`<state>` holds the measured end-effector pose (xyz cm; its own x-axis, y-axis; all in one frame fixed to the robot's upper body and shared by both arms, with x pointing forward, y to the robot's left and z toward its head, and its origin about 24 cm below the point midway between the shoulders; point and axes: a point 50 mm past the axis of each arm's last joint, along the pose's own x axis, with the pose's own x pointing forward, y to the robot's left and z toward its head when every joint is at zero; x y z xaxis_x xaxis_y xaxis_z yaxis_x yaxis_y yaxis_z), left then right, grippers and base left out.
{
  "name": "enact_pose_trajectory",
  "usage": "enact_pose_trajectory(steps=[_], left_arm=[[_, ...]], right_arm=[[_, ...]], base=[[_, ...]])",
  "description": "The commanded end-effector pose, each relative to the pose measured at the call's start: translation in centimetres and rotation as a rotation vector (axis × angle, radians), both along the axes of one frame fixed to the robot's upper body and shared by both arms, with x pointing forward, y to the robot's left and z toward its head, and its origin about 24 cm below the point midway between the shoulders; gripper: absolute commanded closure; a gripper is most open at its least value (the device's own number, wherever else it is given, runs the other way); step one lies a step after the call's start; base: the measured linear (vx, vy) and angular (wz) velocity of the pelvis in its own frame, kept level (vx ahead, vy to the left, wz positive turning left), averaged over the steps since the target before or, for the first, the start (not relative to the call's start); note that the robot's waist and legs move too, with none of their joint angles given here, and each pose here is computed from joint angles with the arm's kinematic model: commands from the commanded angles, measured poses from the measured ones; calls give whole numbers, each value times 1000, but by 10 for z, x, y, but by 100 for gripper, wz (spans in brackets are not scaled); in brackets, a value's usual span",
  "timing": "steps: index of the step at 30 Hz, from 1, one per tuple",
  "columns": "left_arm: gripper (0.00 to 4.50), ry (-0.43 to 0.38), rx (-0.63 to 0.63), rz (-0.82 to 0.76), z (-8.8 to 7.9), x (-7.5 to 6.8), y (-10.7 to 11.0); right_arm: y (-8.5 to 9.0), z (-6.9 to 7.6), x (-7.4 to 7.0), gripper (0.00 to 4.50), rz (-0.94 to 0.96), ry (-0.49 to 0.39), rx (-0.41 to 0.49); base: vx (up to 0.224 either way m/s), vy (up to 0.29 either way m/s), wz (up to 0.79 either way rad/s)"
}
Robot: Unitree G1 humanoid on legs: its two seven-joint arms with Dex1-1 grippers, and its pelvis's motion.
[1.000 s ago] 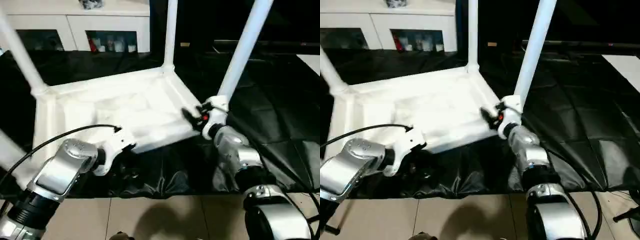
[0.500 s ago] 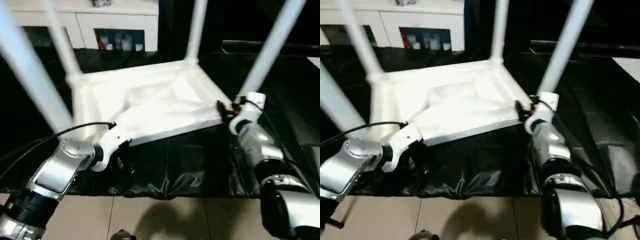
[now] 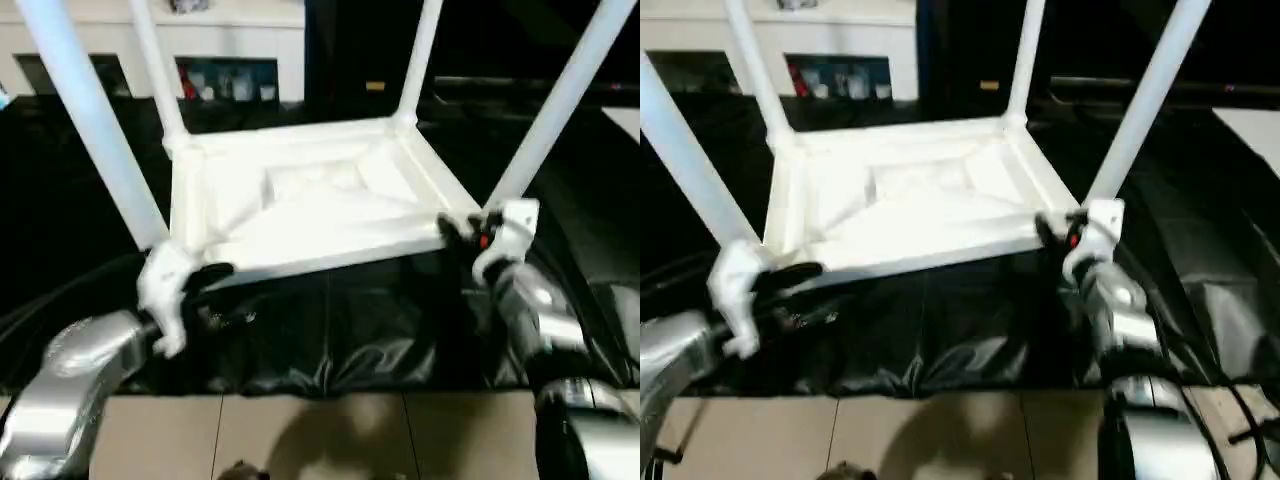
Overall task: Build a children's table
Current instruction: Rotate leg to tighten
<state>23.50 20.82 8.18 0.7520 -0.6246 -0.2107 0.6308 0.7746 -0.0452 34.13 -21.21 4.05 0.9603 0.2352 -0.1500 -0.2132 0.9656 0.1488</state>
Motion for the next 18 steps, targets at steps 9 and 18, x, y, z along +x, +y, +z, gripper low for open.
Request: enact_pose_trajectory(steps=[9,18], left_arm=[[0,-190,-69,341,1,-42,22],[0,-245,14,572,-17,-45,49]], right_arm=[[10,11,-46,95,167,-1,-25],[31,20,-71,17,229,41,-1]], base=[[0,0,0],[0,0,0]])
